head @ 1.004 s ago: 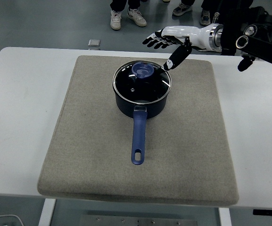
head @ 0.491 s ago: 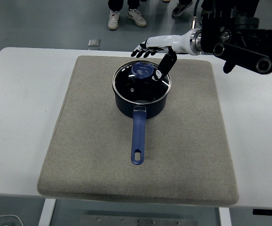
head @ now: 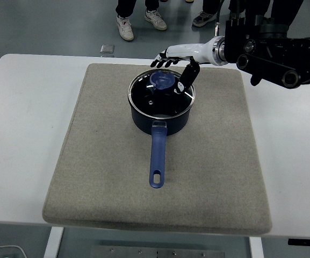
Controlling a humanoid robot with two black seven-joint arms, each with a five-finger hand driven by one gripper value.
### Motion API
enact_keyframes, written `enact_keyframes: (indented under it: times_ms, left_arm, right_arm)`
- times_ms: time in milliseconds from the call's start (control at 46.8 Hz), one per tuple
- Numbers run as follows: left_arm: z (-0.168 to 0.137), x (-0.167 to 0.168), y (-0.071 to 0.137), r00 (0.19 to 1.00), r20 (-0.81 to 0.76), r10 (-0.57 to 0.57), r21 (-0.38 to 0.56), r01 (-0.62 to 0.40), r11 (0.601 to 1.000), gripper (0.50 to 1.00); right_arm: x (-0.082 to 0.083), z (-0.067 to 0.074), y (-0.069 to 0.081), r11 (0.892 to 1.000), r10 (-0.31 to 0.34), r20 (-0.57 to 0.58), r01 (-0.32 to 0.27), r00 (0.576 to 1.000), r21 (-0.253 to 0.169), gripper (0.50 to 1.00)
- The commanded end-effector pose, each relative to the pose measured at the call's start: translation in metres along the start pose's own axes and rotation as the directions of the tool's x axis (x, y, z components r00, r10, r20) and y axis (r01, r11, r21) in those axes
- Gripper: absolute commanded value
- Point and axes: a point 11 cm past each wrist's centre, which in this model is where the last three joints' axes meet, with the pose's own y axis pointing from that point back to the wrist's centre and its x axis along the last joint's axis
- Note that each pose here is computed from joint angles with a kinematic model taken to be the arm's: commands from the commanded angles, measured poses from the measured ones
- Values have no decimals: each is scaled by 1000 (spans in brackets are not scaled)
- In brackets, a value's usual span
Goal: Lift the pot lid and place it to the right of the pot.
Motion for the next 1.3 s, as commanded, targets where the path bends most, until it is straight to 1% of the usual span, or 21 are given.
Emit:
enact_keyframes:
  times_ms: [0,64,128,256,299,363,449,662,833,983,1132,1197,1282]
  left_arm:
    - [0,0,0,1000,-1,0,0,0,1000,1000]
    - [0,0,0,1000,1,0,1,0,1000,1000]
    - [0,0,0,1000,1,0,0,0,1000,1000]
    - [0,0,0,1000,-1,0,1,0,1000,1000]
    - [0,0,0,1000,-1,0,1,0,1000,1000]
    - [0,0,0,1000,1,0,0,0,1000,1000]
    - [0,0,0,1000,1,0,0,0,1000,1000]
    - [0,0,0,1000,1,0,0,0,1000,1000]
    - [1,0,0,1000,-1,0,-2,0,1000,1000]
    - [1,0,0,1000,-1,0,-2,0,1000,1000]
    - [0,0,0,1000,-1,0,0,0,1000,1000]
    - [0,0,0,1000,1,0,1,0,1000,1000]
    - [0,0,0,1000,-1,0,1,0,1000,1000]
  right_arm:
    - [-1,-2,-1,1000,-4,-5,4,1000,2,897]
    - [-4,-6,-4,1000,-11,-10,11,1000,8,860]
    - [-4,-7,-5,1000,-13,-11,13,1000,11,840]
    - [-5,-9,-6,1000,-16,-13,16,1000,14,838]
    - [-7,-13,-8,1000,-22,-19,22,1000,18,838]
    - [-10,-11,-9,1000,-29,-27,30,999,9,834]
    - [-9,-9,-9,1000,-28,-29,28,999,3,801]
    - [-5,-5,-8,1000,-17,-30,17,999,-9,799]
    - [-3,-5,-7,1000,-12,-32,12,999,-8,809]
    - [-3,-6,-7,1000,-14,-35,14,999,-7,807]
    - [-1,-7,-6,1000,-10,-40,10,999,-6,795]
    - [1,-8,-6,1000,-9,-41,8,999,-6,762]
    - [2,-9,-5,1000,-9,-44,8,999,-6,760]
